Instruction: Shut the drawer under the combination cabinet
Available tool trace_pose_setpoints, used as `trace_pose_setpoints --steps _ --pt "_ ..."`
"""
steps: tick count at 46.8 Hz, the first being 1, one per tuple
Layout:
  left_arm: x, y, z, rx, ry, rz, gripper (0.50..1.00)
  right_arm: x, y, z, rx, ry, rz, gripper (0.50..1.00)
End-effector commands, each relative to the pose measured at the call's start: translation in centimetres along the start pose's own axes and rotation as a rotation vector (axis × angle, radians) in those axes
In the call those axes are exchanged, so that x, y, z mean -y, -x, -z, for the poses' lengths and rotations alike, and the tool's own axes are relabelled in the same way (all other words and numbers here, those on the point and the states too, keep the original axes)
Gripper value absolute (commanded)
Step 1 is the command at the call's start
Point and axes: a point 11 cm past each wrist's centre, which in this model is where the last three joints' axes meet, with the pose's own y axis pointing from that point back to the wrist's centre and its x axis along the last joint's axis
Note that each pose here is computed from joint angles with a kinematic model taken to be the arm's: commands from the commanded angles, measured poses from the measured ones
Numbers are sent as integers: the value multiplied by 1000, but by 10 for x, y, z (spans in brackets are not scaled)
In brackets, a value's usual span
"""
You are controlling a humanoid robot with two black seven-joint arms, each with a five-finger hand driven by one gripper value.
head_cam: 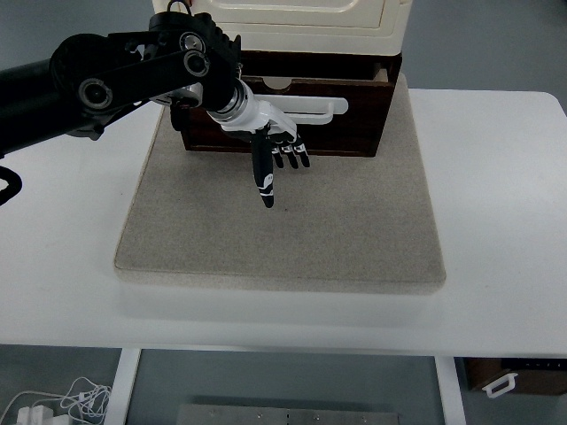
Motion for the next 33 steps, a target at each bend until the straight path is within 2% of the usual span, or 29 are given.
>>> trace_pose_setpoints --steps 1,20,33 --pt "1 -2 0 -6 -4 -3 996 0 0 1 0 -1 0 952" --pt "5 -13 -2 -45 -3 -31 996 0 0 0 0 0 0 952" --pt "2 -25 9 -87 -16 -61 996 0 0 0 0 0 -1 952"
